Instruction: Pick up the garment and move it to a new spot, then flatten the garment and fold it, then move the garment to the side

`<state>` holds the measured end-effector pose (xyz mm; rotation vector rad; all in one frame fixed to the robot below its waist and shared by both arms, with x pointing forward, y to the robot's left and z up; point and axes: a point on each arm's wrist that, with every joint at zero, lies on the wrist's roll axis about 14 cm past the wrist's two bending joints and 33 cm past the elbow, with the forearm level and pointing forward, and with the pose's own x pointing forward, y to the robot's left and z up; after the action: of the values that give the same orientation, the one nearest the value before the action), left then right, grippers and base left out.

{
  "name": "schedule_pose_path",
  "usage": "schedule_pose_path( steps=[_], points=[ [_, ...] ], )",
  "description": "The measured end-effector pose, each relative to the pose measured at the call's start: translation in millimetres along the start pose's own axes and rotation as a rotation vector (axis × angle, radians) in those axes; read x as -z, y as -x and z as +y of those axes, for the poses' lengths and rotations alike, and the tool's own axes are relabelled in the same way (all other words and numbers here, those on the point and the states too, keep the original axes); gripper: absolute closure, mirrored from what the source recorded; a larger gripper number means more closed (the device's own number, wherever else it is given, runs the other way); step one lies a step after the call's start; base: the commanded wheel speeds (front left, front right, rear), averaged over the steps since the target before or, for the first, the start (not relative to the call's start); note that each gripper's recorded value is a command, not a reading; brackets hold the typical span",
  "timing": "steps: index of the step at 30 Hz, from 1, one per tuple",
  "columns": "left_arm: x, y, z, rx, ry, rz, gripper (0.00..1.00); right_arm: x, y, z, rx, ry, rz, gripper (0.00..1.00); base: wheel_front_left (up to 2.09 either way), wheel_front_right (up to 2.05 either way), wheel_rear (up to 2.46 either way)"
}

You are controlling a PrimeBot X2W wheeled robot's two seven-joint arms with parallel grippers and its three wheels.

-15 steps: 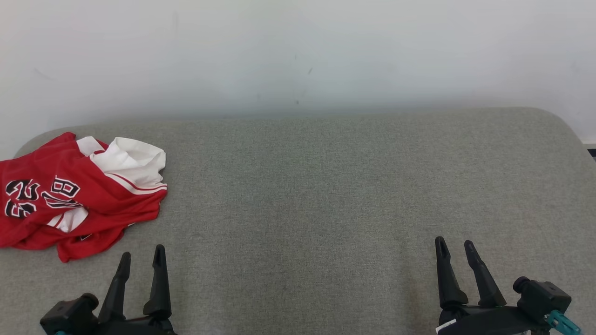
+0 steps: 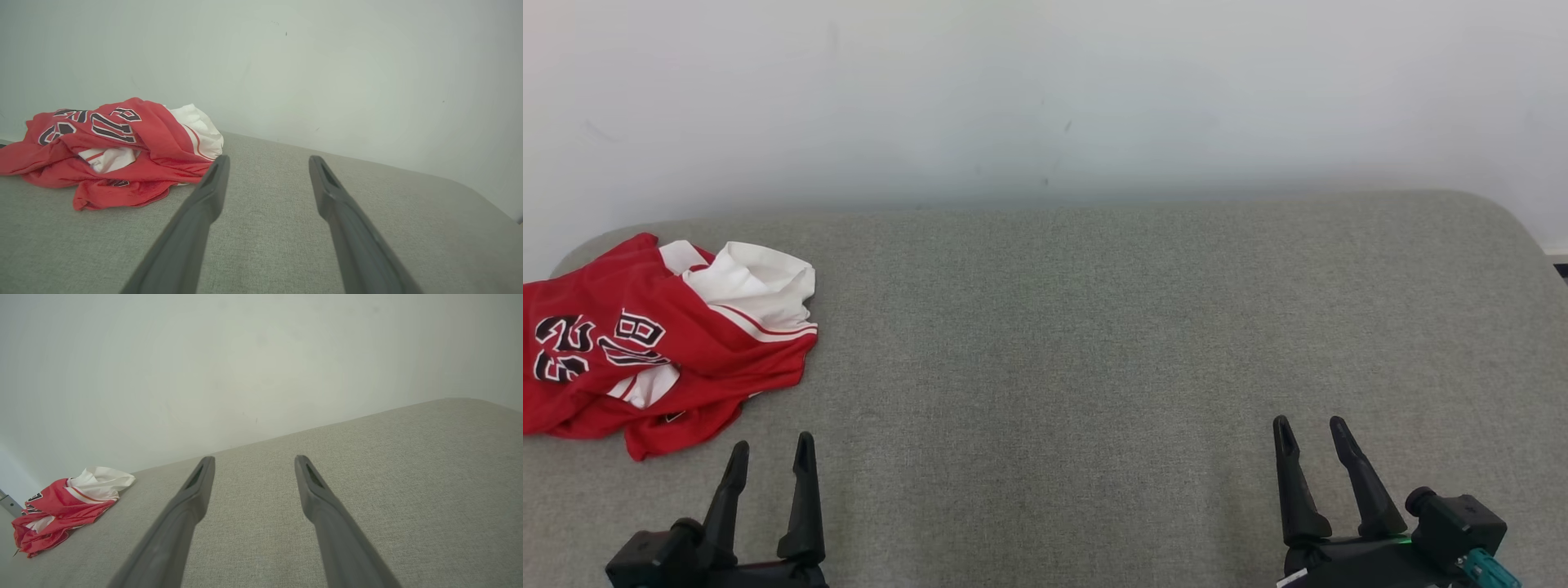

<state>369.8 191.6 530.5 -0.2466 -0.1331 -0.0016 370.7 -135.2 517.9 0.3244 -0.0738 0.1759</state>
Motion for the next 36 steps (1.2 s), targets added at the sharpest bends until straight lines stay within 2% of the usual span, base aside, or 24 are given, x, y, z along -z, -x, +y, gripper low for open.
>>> schedule_pose_path(
  steps=[16, 28, 36],
  points=[
    [-3.3, 0.8, -1.5, 0.023, -0.105, -0.021, 0.0, -1.9, 1.6, 7.1, -0.034, 0.106, -0.016, 0.0, 0.0, 0.0, 0.0],
    [-3.4, 5.1, 0.1, 0.028, -0.151, -0.028, 0.0, -2.9, 3.9, 9.5, -0.046, 0.146, -0.029, 0.0, 0.0, 0.0, 0.0],
    [-2.7, 7.0, 2.8, 0.019, -0.128, -0.031, 0.0, -1.5, 6.4, 4.2, -0.024, 0.102, -0.029, 0.0, 0.0, 0.0, 0.0]
  ],
)
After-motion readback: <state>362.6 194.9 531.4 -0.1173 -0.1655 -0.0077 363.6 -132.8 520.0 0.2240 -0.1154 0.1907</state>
